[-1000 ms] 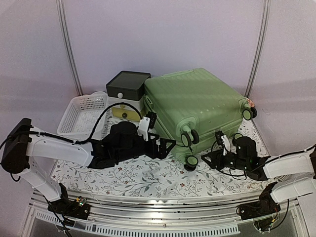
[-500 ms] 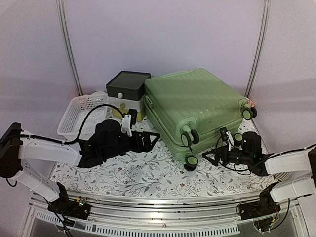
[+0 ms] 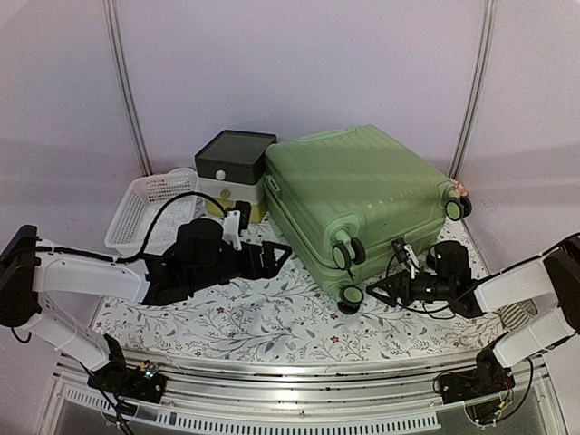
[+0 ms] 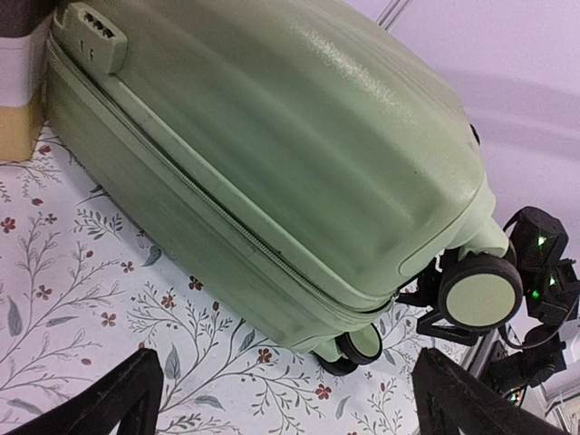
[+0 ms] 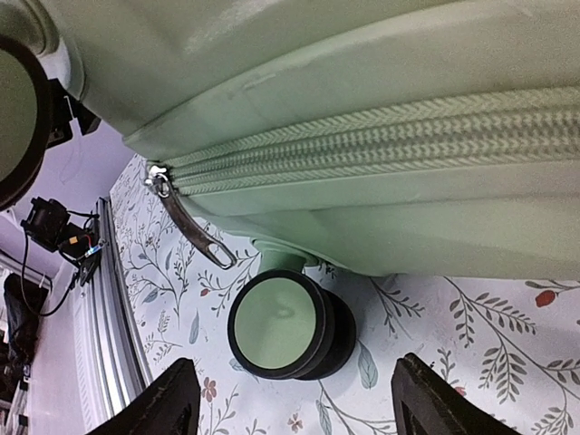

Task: Open, take out, and arrange the luggage
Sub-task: Pick up the zipper from the luggage.

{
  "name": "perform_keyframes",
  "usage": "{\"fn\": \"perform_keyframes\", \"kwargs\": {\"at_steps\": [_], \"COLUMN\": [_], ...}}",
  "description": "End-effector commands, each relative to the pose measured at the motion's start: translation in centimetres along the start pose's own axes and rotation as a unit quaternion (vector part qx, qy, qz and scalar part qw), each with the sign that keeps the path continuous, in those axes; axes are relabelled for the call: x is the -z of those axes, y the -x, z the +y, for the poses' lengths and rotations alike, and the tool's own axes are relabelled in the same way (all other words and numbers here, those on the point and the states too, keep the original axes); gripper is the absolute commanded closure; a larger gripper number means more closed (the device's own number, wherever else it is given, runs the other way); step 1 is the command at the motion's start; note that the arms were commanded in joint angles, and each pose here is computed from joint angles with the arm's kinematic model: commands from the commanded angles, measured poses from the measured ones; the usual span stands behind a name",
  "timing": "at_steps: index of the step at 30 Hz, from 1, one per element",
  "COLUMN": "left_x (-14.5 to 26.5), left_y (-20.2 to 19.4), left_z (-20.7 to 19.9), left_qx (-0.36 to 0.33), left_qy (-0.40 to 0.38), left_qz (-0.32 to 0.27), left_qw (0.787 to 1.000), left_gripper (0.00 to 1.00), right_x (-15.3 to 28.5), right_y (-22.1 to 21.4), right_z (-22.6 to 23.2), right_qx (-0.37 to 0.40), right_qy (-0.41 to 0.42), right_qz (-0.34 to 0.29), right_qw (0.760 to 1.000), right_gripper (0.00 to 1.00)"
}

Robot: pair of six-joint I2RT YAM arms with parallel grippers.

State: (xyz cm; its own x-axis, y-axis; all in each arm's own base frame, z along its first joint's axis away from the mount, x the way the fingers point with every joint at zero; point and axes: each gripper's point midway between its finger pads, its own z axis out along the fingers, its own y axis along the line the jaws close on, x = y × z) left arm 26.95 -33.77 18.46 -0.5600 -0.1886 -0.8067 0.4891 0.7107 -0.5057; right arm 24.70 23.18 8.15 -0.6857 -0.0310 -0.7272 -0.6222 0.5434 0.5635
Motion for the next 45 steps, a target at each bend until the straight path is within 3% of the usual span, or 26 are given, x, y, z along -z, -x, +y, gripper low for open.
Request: {"fn": "perform_keyframes", "kwargs": {"at_steps": [1, 13, 29, 33, 45], "left_x": [-0.6, -0.7, -0.7, -0.6, 0.2], "left_y": [0.4, 0.3, 1.0, 1.6, 0.5], "left_z": [-1.2, -4.1, -4.5, -4.5, -3.5], "left_qx": [-0.003, -0.03, -0.049, -0.058, -0.049], "left_qy": [-0.008, -0.064, -0.058, -0.052, -0.043], "left_qz": [0.004, -0.002, -0.005, -0.009, -0.005], "left_qw": [1.0, 0.997, 0.997, 0.997, 0.998], "left_gripper": [0.02, 0.02, 0.02, 0.02, 0.02], "right_x": [-0.4, -1.4, -4.6, -4.7, -4.7], "right_y": [1.5, 3.4, 3.2, 3.5, 3.6], "right_z": [0.9, 3.4, 4.3, 4.8, 4.9], "right_qx": [0.029, 0.078, 0.056, 0.056, 0.051], "right_qy": [0.032, 0.068, 0.116, 0.129, 0.132], "right_qz": [-0.022, -0.091, -0.074, -0.082, -0.081], "right_qw": [0.999, 0.991, 0.989, 0.987, 0.987], "right_gripper": [0.3, 0.4, 0.47, 0.52, 0.82]}}
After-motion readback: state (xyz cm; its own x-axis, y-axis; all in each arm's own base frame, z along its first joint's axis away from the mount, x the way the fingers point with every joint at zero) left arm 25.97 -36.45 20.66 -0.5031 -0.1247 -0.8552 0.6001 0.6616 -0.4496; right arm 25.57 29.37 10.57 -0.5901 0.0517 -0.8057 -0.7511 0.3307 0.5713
